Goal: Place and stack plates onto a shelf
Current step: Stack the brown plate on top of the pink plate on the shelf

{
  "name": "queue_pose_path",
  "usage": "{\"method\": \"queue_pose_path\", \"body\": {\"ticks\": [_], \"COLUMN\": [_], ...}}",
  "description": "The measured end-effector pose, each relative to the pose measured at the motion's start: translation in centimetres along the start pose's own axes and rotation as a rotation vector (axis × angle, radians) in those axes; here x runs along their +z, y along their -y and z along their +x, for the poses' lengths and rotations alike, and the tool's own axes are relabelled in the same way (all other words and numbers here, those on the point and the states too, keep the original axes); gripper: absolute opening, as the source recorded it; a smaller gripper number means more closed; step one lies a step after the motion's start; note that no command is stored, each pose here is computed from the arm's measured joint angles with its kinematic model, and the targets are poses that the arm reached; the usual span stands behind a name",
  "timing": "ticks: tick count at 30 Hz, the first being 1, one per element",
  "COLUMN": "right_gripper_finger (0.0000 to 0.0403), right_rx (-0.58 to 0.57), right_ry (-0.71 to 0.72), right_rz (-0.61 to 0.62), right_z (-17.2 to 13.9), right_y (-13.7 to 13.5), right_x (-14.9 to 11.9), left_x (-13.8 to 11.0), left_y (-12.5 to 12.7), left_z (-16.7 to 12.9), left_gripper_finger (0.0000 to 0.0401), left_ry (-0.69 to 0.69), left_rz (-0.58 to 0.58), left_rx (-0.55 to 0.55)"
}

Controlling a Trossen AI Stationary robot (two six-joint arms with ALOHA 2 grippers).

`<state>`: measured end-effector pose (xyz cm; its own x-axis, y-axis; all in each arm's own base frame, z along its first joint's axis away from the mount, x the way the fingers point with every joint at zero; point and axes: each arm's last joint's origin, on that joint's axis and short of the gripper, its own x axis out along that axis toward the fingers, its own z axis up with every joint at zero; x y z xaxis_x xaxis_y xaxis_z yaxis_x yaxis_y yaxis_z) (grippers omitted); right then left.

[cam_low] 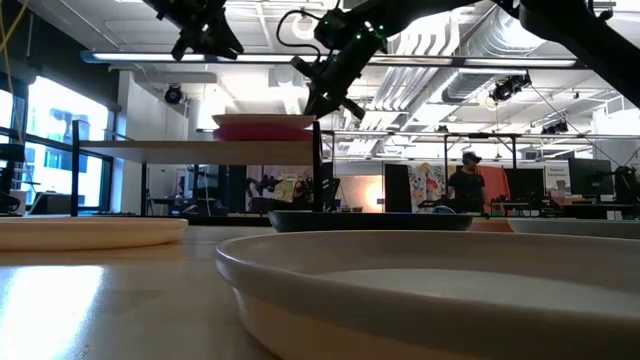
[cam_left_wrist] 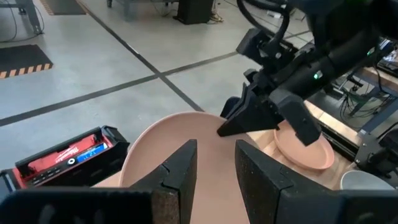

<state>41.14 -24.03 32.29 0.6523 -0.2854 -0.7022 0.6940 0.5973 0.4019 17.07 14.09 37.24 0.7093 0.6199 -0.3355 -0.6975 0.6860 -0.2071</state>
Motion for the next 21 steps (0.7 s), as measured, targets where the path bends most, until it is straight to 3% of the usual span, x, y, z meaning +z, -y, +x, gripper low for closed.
{"method": "queue_pose_path", "body": {"ticks": [13, 21], "right_gripper_finger": [0.0001, 0.0066], "right_rx": [-0.005, 0.005], "right_ry": [0.004, 0.024], "right_rz": [-0.039, -0.044], "right_z": [0.19, 0.18], "right_y": [0.15, 0.06], "right_x": [0.06, 0.25], "left_x": [-0.05, -0.04], "left_y": [-0.03, -0.07], "left_z": [0.01, 0.01], "left_gripper_finger": [0.0099, 0.0099], "left_ry": [-0.005, -0.001], "left_rz": [0.001, 0.001], "left_rx": [0.008, 0.021]}}
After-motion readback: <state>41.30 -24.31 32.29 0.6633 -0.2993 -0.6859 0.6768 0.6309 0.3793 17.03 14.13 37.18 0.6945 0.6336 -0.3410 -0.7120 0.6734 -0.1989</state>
